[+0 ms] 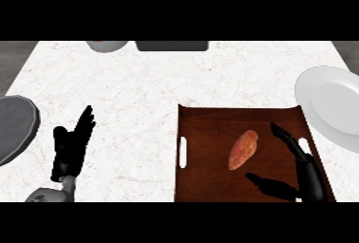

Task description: Pick the sweet potato from the tray and place it in the plate

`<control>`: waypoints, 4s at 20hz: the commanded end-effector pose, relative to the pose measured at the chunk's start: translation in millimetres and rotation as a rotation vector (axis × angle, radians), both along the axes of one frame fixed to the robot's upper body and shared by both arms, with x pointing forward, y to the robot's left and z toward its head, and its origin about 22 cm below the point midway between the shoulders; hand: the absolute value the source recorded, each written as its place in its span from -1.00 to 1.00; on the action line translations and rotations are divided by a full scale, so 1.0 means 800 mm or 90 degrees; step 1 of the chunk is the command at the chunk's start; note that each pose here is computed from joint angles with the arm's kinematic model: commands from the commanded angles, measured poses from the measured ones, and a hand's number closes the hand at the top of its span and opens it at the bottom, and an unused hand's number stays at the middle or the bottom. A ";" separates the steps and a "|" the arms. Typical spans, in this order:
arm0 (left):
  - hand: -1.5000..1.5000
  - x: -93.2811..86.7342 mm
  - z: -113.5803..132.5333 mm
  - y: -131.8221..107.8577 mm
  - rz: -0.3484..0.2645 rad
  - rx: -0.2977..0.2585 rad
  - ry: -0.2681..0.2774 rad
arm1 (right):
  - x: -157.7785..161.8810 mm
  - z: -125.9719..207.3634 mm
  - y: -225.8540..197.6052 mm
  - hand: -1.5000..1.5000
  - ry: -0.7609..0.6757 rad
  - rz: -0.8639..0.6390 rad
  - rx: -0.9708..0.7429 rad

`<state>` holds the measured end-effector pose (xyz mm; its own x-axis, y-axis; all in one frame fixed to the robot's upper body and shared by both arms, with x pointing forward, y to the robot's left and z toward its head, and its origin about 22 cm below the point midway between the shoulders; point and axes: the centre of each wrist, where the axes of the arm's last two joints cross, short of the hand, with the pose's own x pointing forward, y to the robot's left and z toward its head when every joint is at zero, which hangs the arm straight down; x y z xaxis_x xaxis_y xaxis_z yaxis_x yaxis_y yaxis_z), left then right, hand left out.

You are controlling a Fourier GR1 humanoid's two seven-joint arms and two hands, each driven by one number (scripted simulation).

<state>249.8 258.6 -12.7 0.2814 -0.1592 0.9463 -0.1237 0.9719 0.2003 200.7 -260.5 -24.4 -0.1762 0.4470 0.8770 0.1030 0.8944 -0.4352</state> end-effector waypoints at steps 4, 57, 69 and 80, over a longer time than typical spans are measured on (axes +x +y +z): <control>0.00 0.011 0.016 -0.019 -0.008 0.002 -0.004 | 0.018 0.060 -0.027 -1.00 0.098 -0.007 -0.225; 0.00 -0.012 -0.005 -0.013 -0.005 0.001 0.002 | 0.104 0.052 0.033 1.00 0.324 0.115 -0.416; 0.00 -0.013 -0.012 -0.001 -0.009 -0.001 0.010 | 0.198 0.107 -0.055 1.00 0.154 -0.043 -0.493; 0.00 -0.002 -0.003 -0.009 -0.008 -0.007 0.004 | 0.170 0.205 -0.087 1.00 -0.035 -0.279 -0.426</control>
